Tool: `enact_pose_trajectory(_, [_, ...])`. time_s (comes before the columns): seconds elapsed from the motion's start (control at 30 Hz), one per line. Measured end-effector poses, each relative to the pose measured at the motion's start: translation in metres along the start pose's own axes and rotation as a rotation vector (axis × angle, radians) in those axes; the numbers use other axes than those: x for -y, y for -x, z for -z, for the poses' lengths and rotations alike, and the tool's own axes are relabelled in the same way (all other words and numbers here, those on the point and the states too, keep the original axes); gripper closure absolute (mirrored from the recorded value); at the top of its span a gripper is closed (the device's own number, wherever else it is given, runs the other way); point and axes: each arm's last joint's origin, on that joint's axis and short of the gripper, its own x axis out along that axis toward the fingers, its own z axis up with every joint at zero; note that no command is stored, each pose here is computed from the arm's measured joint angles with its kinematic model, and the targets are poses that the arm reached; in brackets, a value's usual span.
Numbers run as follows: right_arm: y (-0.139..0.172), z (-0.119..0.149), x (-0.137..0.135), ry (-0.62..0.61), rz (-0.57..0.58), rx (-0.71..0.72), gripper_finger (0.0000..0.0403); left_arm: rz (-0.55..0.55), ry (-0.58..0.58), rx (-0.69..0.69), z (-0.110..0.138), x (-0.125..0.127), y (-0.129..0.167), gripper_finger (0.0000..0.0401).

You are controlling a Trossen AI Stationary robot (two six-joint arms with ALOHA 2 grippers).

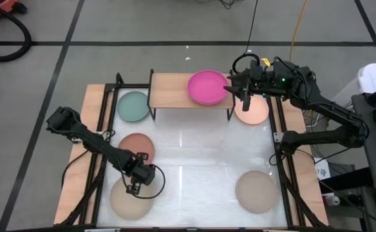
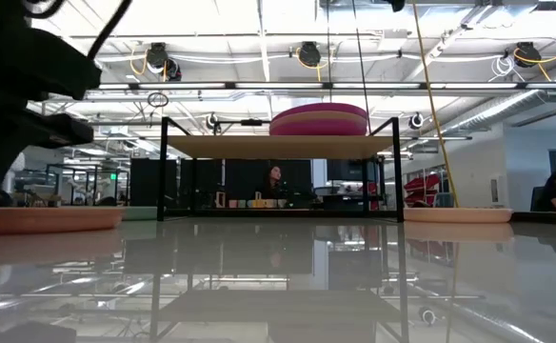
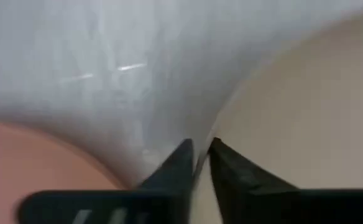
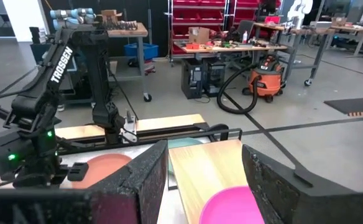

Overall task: Place and stack plates onto a shelf
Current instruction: Stack the light gray plate on the pink plate on the shelf

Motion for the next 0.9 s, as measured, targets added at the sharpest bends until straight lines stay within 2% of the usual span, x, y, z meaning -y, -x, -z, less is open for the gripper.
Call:
enact_pose_trajectory(0.07, [0.0,-0.001,0.0,0.002,0.0,0.008,0.0214,0.048,0.014,0.0,-0.004,-0.005,0.003,0.0385])
enact_pose_trajectory(0.2, [0.0,-0.002,0.0,0.003,0.0,0.017,0.0214,0.038,0.041,0.026,-0.017,-0.014,0.026,0.0392])
enact_pose_trajectory(0.27, [0.0,-0.002,0.0,0.002,0.0,0.017,0.0214,-0.014,0.016,0.055,-0.026,-0.019,0.046,0.0392])
enact_pose_trajectory(0.4, [0.0,-0.002,0.0,-0.027,0.0,0.016,0.0214,-0.147,-0.065,0.176,-0.043,-0.032,0.108,0.0392])
enact_pose_trajectory(0.53, [0.0,-0.002,0.0,-0.031,0.0,0.017,0.0214,-0.35,-0.16,0.43,-0.061,-0.057,0.18,0.0392])
enact_pose_trajectory(0.63, [0.0,-0.002,0.0,-0.03,0.0,0.021,0.0214,-0.502,-0.195,0.715,-0.069,-0.094,0.233,0.0392])
enact_pose_trajectory(0.73, [0.002,-0.004,0.0,-0.029,0.0,0.038,0.0214,-0.534,-0.13,1.027,-0.071,-0.147,0.279,0.0393])
enact_pose_trajectory(0.83, [0.008,-0.011,-0.002,-0.038,-0.001,0.102,0.0214,-0.464,0.041,1.141,-0.067,-0.204,0.292,0.0393])
enact_pose_trajectory(0.9, [0.016,-0.019,-0.003,-0.026,0.0,0.173,0.0214,-0.411,0.161,1.134,-0.066,-0.239,0.288,0.0393])
